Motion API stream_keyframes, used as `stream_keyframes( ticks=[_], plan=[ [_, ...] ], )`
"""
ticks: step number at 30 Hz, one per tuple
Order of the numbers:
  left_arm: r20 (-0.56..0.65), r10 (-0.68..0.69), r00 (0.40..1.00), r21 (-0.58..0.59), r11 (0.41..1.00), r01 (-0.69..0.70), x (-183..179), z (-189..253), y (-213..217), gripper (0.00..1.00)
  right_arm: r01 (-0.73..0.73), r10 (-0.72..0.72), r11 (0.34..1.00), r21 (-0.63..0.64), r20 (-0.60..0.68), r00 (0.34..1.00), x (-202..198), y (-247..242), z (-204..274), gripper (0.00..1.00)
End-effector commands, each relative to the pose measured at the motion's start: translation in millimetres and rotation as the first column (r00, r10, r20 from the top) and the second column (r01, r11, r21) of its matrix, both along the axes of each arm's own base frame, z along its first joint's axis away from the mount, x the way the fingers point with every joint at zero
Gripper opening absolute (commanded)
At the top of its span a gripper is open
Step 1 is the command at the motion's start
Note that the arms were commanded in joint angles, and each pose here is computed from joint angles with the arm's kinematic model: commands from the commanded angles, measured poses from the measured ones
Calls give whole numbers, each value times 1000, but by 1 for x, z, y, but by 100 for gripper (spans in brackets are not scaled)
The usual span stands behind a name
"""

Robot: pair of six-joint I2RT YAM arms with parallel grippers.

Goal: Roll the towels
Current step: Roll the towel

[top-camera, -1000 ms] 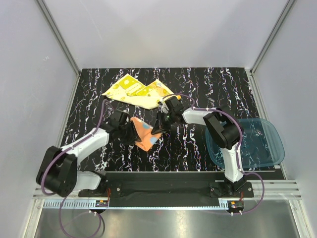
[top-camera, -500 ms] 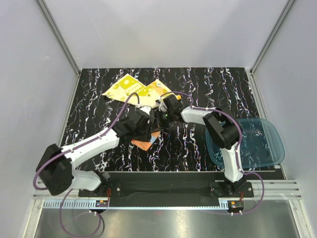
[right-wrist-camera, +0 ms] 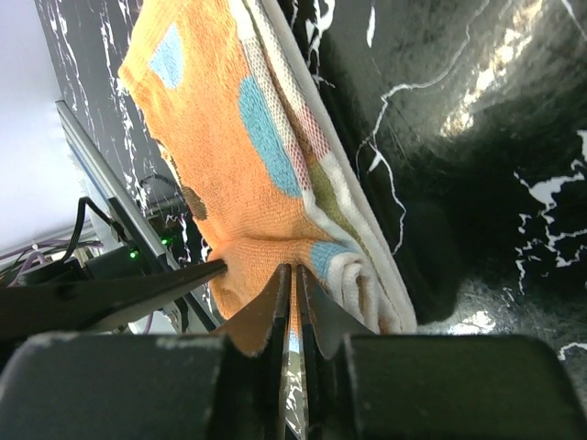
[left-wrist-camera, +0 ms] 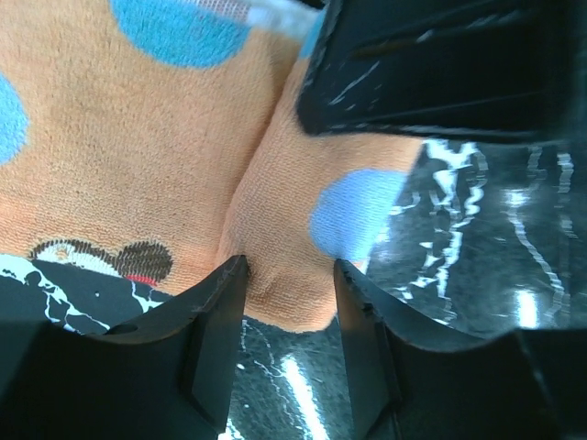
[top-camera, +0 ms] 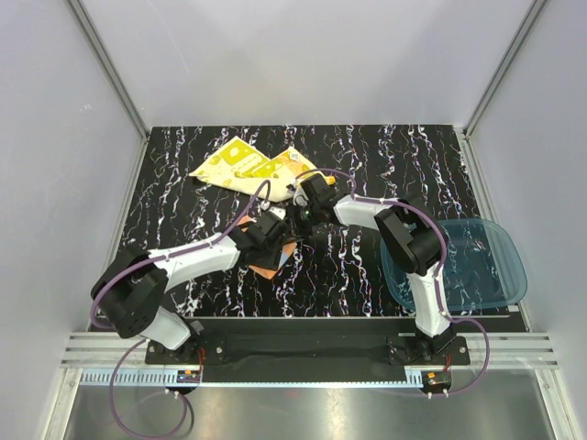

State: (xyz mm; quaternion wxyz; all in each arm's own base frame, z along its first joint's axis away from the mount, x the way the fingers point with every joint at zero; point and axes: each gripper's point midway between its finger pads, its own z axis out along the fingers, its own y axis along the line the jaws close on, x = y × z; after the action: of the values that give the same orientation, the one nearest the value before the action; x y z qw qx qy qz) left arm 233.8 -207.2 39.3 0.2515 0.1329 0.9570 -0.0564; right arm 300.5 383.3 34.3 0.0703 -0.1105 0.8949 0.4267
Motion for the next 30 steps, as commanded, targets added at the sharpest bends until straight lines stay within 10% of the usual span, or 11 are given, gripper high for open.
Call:
stream_keyframes(
  ticks=[1, 30],
  plan=[
    [21, 21, 1000, 41, 999, -22, 3, -7, 8, 48, -34, 34, 999, 7, 33, 999, 4, 10, 5, 12],
    [-121, -1, 993, 106, 994, 14, -78, -47, 6, 61, 5, -6, 999, 39, 32, 999, 48, -1, 33, 11]
  ],
)
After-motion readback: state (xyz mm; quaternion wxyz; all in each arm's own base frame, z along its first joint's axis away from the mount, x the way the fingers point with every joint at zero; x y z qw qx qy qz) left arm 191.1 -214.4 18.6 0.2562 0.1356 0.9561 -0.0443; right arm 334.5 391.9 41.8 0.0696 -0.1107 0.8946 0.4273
